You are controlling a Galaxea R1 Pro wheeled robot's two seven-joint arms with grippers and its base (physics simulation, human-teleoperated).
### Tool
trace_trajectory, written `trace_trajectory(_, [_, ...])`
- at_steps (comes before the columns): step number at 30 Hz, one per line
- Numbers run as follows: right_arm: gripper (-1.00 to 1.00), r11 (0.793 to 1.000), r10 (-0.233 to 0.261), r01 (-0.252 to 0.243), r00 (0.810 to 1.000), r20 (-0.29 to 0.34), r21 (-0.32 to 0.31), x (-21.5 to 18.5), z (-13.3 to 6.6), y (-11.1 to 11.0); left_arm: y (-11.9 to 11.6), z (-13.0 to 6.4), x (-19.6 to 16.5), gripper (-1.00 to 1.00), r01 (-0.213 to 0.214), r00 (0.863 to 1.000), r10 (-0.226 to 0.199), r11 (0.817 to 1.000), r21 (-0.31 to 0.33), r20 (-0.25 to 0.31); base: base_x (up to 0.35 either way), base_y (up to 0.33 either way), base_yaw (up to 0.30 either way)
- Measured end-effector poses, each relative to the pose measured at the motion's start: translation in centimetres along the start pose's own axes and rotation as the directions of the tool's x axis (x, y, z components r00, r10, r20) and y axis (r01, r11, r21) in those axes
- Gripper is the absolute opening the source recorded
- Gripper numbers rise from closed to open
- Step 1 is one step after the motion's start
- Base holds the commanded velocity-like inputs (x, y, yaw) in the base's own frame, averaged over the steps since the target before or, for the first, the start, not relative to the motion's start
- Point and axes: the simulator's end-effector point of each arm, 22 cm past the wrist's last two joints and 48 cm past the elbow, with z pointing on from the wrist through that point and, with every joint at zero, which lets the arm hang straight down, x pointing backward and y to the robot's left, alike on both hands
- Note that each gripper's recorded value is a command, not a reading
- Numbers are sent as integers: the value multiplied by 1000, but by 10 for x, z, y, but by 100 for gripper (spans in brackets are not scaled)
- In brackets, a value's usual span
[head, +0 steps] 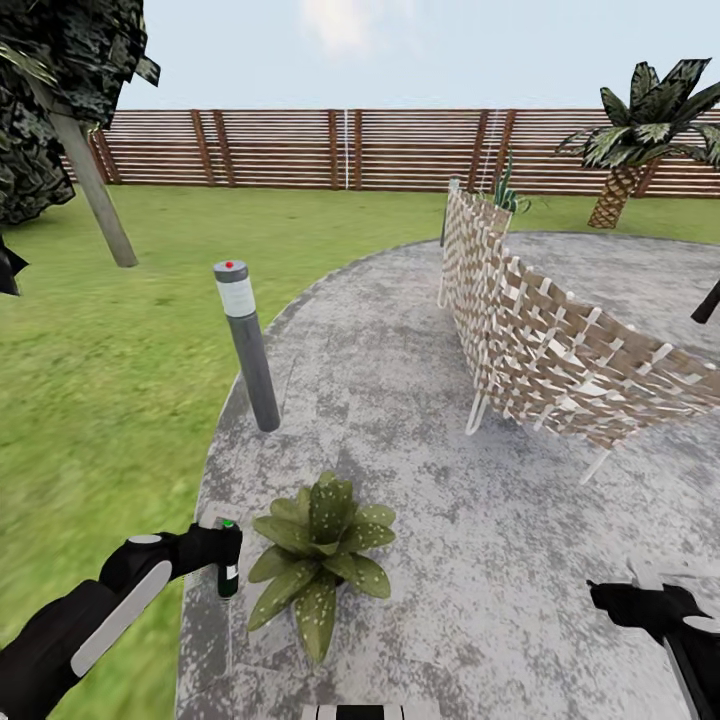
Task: Pick up the pesticide atomizer in the garden and spray insectifuge to fully cover both potted plants in the garden.
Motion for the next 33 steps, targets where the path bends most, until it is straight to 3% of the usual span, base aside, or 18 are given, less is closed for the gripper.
trace_trajectory(7, [100,998,14,-14,1000,-5,-65,-13,1,34,-13,10,-2,-100,13,1000,-14,999,31,24,0,0,0])
trace_trajectory(14, [100,998,20,-19,1000,18,-53,-29,2,29,-29,20,6,-100,44,999,-45,998,53,23,-27,0,0])
trace_trajectory(20, [100,999,31,-31,1000,1,-43,-8,3,34,-27,14,34,-100,34,999,-32,998,43,-39,-288,3,0])
trace_trajectory(21, [100,999,5,-5,1000,-9,-44,18,0,35,-49,-4,17,-100,19,999,-14,995,98,-47,-339,55,0])
trace_trajectory(30, [100,999,3,-4,1000,-3,-49,18,-2,38,-18,-9,35,-100,-6,995,9,999,35,-97,-99,212,0])
trace_trajectory(33, [100,998,12,-8,998,64,-67,-25,-2,48,-10,-8,37,-100,-13,995,12,1000,-10,-98,53,116,0])
